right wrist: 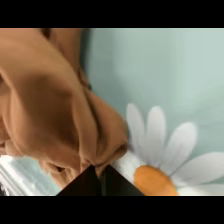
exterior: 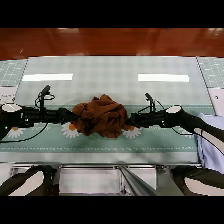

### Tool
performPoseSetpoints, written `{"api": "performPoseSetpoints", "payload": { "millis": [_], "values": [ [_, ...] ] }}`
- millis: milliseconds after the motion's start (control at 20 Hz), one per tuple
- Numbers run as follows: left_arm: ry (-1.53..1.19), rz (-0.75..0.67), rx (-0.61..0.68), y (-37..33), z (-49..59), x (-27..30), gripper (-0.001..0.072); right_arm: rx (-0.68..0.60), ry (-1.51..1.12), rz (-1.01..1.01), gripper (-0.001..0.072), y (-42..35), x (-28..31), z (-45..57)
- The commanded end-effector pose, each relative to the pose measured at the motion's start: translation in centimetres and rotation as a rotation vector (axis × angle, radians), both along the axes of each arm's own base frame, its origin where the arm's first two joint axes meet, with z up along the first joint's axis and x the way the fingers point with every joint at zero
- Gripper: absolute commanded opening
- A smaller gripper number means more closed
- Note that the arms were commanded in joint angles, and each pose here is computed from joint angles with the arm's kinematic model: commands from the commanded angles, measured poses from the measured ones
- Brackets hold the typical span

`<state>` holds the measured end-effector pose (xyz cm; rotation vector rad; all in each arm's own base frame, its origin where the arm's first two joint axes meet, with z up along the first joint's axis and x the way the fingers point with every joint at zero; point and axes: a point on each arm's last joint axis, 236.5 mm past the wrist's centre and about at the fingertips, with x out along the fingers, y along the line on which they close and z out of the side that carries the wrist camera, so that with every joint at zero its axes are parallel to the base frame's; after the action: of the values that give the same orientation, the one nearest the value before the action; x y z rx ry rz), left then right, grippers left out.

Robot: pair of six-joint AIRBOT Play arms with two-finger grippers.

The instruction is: Fold the shirts.

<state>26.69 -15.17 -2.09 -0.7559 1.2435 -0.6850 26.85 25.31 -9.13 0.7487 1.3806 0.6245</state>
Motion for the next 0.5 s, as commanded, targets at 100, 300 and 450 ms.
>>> {"api": "performPoseSetpoints", "payload": {
  "millis": [100,300,450],
  "values": [
    [-0.075,-0.03,-0.021,0.5,3.5,1.7,0.0021,0.008,-0.088,0.072,0.0024,-0.9,0.6,4.7],
    [-0.298,0.025,0.009,2.8,13.9,7.1,0.002,-0.167,-0.459,-0.055,0.0024,-8.2,8.2,19.5],
    [-0.594,0.103,0.07,4.0,25.7,10.3,0.002,-0.295,-0.793,-0.131,0.0024,-12.6,9.1,34.9]
  ]
}}
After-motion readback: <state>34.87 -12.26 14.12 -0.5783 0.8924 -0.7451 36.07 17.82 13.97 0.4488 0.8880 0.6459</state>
